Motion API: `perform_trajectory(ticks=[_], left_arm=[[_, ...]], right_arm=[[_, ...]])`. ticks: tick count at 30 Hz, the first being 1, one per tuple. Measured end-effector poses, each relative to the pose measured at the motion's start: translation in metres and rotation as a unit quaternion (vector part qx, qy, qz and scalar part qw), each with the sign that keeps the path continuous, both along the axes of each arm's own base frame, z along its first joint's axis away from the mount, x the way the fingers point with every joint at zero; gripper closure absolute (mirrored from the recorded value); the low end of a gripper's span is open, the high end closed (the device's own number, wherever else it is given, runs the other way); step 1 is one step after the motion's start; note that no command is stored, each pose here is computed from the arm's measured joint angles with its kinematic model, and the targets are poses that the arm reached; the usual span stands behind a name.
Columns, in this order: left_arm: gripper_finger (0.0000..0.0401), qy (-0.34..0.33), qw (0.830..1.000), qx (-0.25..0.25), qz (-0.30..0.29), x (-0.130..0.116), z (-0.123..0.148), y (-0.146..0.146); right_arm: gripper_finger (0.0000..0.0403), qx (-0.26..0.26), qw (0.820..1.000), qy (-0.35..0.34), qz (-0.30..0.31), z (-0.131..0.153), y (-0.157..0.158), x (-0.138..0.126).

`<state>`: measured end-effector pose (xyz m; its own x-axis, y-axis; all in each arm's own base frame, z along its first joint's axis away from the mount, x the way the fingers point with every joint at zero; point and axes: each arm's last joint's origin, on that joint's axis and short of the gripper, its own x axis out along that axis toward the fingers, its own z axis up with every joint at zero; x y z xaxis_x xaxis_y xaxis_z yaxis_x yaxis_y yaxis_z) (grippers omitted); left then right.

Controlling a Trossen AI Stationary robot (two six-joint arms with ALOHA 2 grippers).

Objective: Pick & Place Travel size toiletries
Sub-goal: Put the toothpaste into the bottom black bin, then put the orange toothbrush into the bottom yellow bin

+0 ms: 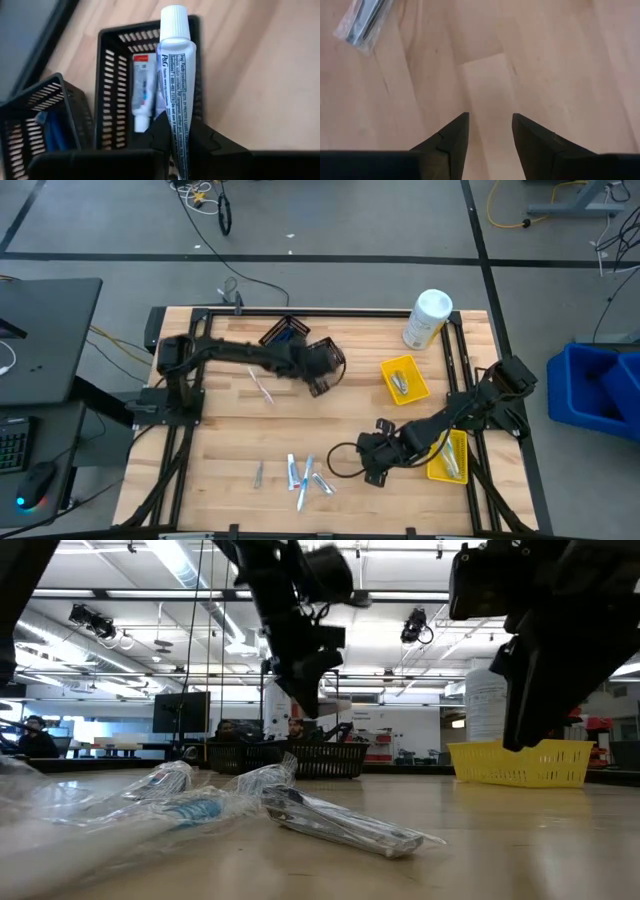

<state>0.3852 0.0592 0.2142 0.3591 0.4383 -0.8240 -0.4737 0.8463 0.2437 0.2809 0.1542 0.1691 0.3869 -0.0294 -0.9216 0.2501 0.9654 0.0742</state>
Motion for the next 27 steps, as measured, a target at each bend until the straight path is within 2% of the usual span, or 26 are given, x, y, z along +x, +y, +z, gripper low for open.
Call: perform_trajectory(ticks=[3,5,12,16,21,27], left_arm=[[0.0360,-0.017,0.999,-0.038,-0.001,0.003,-0.008,0.028],[0.0360,0.000,0.998,-0.062,0.001,-0.001,-0.017,0.044],[0.0360,0.019,0.996,-0.081,0.036,-0.008,-0.033,0.076],[0.0352,0.022,0.996,-0.083,0.036,-0.007,-0.039,0.082],[0.0317,0.039,0.994,-0.101,0.023,-0.007,-0.049,0.082],[0.0279,0.046,0.996,-0.072,0.018,-0.004,-0.045,0.072]], right_arm=[[0.0237,-0.016,1.000,-0.011,-0.002,0.000,0.002,-0.001],[0.0232,-0.019,1.000,-0.018,-0.004,0.001,0.002,0.000],[0.0215,-0.026,0.999,-0.027,-0.006,0.001,0.002,0.001],[0.0206,-0.026,0.999,-0.029,-0.009,0.000,-0.001,0.002],[0.0196,-0.023,0.999,-0.035,-0.014,0.000,-0.003,0.005],[0.0181,-0.022,0.999,-0.037,-0.019,0.000,-0.007,0.007]])
